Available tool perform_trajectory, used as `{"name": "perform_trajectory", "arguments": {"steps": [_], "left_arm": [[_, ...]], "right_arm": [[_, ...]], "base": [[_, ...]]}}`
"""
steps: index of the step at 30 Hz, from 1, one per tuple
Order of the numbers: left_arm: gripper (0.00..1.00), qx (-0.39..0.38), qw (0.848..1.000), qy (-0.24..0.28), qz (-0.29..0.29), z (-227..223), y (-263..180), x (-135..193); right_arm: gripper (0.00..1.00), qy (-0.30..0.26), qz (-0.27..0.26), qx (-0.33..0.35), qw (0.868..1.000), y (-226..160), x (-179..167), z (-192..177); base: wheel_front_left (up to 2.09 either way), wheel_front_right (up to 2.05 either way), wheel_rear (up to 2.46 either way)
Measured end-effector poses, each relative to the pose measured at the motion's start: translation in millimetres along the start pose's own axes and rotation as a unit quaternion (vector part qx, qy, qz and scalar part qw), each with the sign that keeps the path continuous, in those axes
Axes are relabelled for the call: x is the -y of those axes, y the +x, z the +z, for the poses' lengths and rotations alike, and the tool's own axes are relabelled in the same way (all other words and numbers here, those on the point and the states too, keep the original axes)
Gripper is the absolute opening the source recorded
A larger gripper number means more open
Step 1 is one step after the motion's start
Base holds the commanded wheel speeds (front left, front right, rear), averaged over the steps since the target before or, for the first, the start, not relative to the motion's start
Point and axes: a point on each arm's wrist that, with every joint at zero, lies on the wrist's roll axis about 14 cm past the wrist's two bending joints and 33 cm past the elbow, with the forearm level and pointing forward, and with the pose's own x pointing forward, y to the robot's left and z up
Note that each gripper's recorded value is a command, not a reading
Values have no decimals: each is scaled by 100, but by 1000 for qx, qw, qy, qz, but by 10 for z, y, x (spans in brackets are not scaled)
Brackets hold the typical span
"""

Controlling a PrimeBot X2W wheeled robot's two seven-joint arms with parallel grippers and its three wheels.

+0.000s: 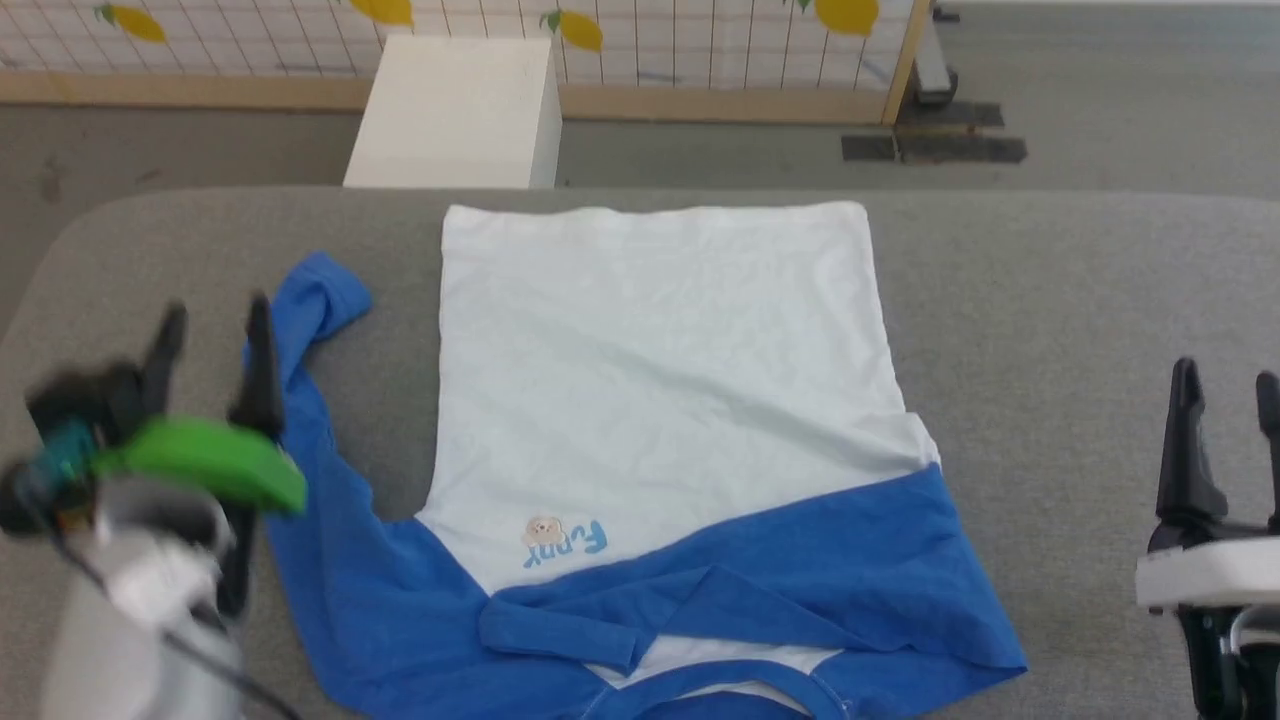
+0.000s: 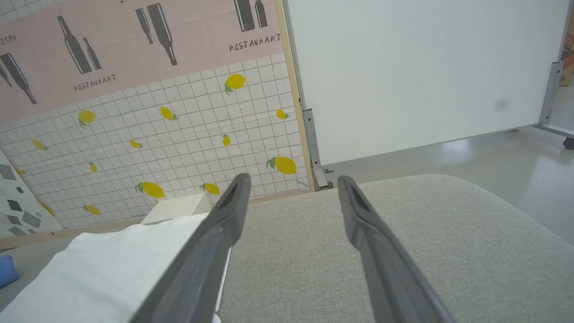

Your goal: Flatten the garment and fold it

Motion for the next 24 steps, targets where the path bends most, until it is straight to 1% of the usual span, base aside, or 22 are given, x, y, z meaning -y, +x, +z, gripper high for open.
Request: {"name": "perform_trajectory", "arguments": {"steps": [2, 5, 9, 11, 12, 13, 15, 16, 18, 24], "left_arm": [[100, -24, 1000, 10, -5, 16, 257, -59], [100, -88, 996, 29, -10, -76, 598, -169], [100, -144, 989, 32, -17, -77, 1043, -279], [100, -192, 981, 39, -16, -184, 1199, -369], [100, -220, 974, 44, -17, -282, 1226, -392], [100, -260, 965, 38, -18, -435, 1238, -415], [100, -327, 945, 17, -16, -732, 1216, -453], [100, -361, 932, 2, -15, -894, 1189, -462], [100, -422, 907, -5, -12, -1181, 1114, -502], [100, -519, 855, -1, -1, -1731, 967, -566]], "right_arm": [[100, 0, 6, 4, 1000, 107, -47, 13], [100, 0, 14, 16, 1000, 285, -111, 53], [100, -4, 19, 22, 1000, 495, -149, 24], [100, -7, 19, 17, 1000, 579, -146, -52], [100, -8, 19, 15, 1000, 607, -142, -86], [100, -10, 17, 11, 1000, 640, -132, -136], [100, -14, 15, 0, 1000, 680, -102, -256], [100, -17, 12, -10, 1000, 691, -75, -334], [100, -21, 4, -25, 999, 704, -14, -477], [100, -31, -10, -57, 998, 714, 118, -773]], "base": [[0, 0, 0], [0, 0, 0], [0, 0, 0], [0, 0, 0], [0, 0, 0], [0, 0, 0], [0, 0, 0], [0, 0, 0], [0, 0, 0], [0, 0, 0]]}}
